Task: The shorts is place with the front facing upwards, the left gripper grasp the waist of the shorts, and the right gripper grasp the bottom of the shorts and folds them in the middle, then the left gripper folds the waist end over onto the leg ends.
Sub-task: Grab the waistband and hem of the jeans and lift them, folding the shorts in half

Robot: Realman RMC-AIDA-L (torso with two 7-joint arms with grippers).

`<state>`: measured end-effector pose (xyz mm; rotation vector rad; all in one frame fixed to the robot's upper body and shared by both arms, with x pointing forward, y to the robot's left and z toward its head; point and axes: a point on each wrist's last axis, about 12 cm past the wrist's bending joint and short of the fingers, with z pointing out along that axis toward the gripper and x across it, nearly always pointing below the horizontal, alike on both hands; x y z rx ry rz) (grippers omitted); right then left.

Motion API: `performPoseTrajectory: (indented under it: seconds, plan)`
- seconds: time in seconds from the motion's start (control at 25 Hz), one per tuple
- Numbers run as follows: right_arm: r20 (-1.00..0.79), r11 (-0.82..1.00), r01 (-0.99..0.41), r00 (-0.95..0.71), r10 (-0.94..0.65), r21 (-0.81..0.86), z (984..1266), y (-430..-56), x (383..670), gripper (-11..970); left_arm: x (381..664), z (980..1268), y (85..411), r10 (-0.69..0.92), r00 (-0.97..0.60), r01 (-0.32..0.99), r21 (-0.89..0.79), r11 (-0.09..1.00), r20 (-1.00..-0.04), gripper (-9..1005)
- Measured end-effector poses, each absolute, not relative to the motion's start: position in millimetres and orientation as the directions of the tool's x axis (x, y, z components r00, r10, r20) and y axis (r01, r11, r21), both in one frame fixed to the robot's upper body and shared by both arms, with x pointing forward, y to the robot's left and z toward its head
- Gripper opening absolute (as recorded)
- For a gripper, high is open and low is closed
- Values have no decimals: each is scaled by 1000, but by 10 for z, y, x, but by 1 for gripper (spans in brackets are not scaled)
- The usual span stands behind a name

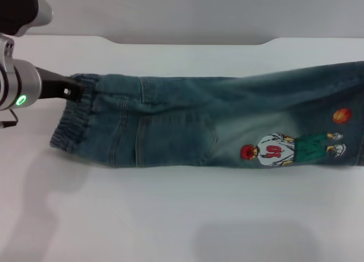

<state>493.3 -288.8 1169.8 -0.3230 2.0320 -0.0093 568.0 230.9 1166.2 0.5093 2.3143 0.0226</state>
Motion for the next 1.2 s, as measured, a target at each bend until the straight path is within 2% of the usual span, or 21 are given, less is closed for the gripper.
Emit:
performPoseTrajectory:
  seconds: [0.4, 0.92, 1.2]
  plan:
    - [-898, 965, -199, -373, -234, -169, 11551, -2874, 5001, 33, 5788, 11451, 2268, 324, -575, 348, 133, 928, -752, 46]
    - [-896, 967, -155, -370, -245, -200, 11365, -3008, 5109, 32, 5832, 11429, 2267, 316, -549, 342, 137, 930, -774, 47]
    - [-896, 961, -152, -354, -270, -230, 11220, -2995, 5201, 87, 5845, 11269, 2184, 288, -472, 339, 130, 932, -833, 47]
